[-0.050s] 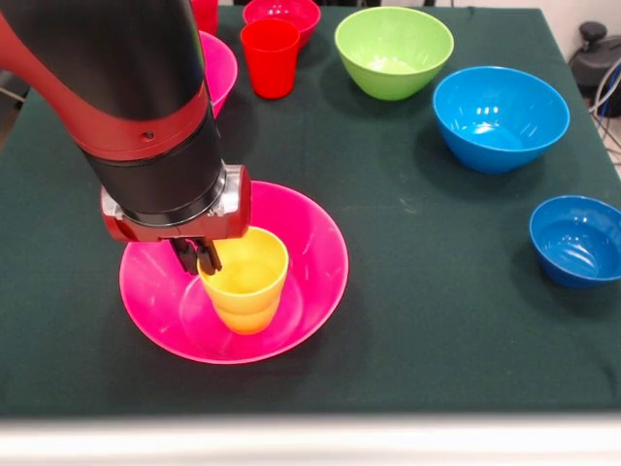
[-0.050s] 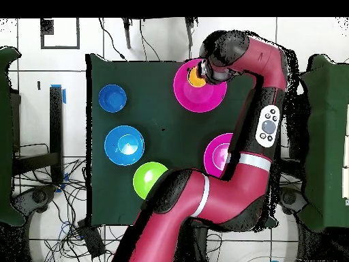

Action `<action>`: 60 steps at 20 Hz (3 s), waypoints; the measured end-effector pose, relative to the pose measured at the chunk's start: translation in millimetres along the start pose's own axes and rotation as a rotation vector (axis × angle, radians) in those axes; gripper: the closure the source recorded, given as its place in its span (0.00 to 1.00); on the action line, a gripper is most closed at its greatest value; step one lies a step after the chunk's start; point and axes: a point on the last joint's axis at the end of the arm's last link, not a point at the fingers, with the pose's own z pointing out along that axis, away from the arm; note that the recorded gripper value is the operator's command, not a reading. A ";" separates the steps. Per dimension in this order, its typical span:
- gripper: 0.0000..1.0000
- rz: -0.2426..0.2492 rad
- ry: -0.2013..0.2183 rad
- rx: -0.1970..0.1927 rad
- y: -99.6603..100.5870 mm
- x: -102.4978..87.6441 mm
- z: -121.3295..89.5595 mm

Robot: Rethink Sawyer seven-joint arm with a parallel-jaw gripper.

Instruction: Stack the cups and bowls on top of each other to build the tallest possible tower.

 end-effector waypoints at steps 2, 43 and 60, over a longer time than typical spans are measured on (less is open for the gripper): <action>1.00 -0.003 0.002 0.000 -0.9 0.6 1.7; 1.00 -0.124 0.029 0.005 -17.9 8.8 30.0; 1.00 -0.107 0.024 0.007 -33.0 10.1 28.7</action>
